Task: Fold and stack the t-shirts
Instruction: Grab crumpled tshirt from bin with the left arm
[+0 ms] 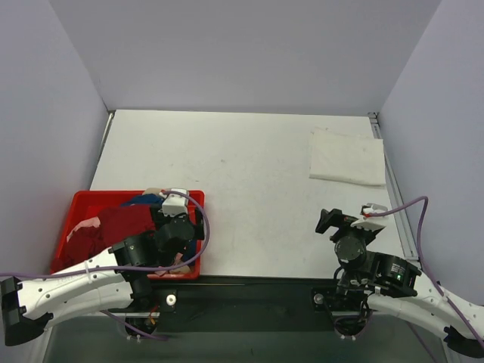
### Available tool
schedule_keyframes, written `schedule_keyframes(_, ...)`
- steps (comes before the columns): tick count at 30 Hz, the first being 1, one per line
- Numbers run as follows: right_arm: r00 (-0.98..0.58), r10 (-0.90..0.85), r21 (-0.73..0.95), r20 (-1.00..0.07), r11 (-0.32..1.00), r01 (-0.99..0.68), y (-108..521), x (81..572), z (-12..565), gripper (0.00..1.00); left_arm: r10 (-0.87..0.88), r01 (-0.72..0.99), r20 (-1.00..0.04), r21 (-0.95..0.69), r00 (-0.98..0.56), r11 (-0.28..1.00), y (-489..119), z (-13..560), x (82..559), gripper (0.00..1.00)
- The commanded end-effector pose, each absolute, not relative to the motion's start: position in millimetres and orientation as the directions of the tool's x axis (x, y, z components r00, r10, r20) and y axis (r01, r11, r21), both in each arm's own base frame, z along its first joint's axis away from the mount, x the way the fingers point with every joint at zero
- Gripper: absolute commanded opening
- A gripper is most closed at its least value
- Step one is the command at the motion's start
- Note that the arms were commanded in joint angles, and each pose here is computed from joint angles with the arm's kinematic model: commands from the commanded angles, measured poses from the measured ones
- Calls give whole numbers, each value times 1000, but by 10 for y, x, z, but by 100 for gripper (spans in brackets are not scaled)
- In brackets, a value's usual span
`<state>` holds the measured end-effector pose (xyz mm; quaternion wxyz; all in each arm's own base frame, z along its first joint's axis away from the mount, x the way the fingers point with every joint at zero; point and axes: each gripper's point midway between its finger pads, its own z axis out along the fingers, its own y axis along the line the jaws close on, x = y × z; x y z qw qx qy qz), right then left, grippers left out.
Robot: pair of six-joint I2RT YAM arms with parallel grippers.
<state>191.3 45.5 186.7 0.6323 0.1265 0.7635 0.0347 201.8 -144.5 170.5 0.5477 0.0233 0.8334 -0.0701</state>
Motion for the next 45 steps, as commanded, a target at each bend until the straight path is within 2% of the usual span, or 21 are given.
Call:
schedule_keyframes(1,-116,239,208,-964,951,227,284,1916,1934,100,-88,39,-926,-110,-367,993,-1331,1919,2064,97)
schedule_keyframes(12,-21,313,293,-949,907,304,198,1948,2123,100,-70,98,-926,-114,-372,989,-1350,1882,2055,97)
schedule_keyframes(17,27,299,287,-954,882,374,125,1987,2182,100,-113,68,-876,-163,-469,984,-1352,1712,2138,97)
schedule_keyframes(21,-10,250,221,-968,875,430,156,2075,2122,100,-239,-109,-823,-213,-515,971,-1102,1611,2206,97)
schedule_keyframes(23,-39,238,199,-970,879,434,226,2142,2098,100,-251,-216,-834,-162,-492,963,-854,1631,2168,97)
schedule_keyframes(24,-62,218,167,-974,877,450,242,2209,2059,100,-277,-263,-834,-165,-477,950,-776,1646,2148,97)
schedule_keyframes(25,-133,124,55,-983,901,430,248,2247,1955,100,-278,-317,-853,-141,-443,938,-644,1690,2146,97)
schedule_keyframes(26,-158,217,151,-963,924,351,487,2371,1895,100,-267,-347,-854,-110,-446,931,-536,1739,2085,97)
schedule_keyframes(28,-185,295,205,-938,897,392,378,2462,1637,100,-287,-403,-869,-113,-403,908,-415,1858,2067,97)
schedule_keyframes(30,-195,410,346,-891,891,293,572,2595,1582,100,-292,-428,-872,-107,-392,897,-340,1954,2030,97)
schedule_keyframes(32,-185,460,397,-868,869,297,479,2699,1558,100,-286,-453,-879,-91,-382,887,-279,2000,2016,97)
schedule_keyframes(33,-248,468,413,-848,878,242,595,2717,1512,100,-283,-464,-881,-84,-378,882,-259,2003,2015,97)
schedule_keyframes(36,-287,479,414,-829,872,260,509,2747,1473,99,-283,-516,-878,-49,-386,855,-198,1912,1990,97)
schedule_keyframes(45,-336,510,442,-792,858,260,515,2749,1310,99,-326,-579,-852,-34,-409,814,-131,1536,1952,97)
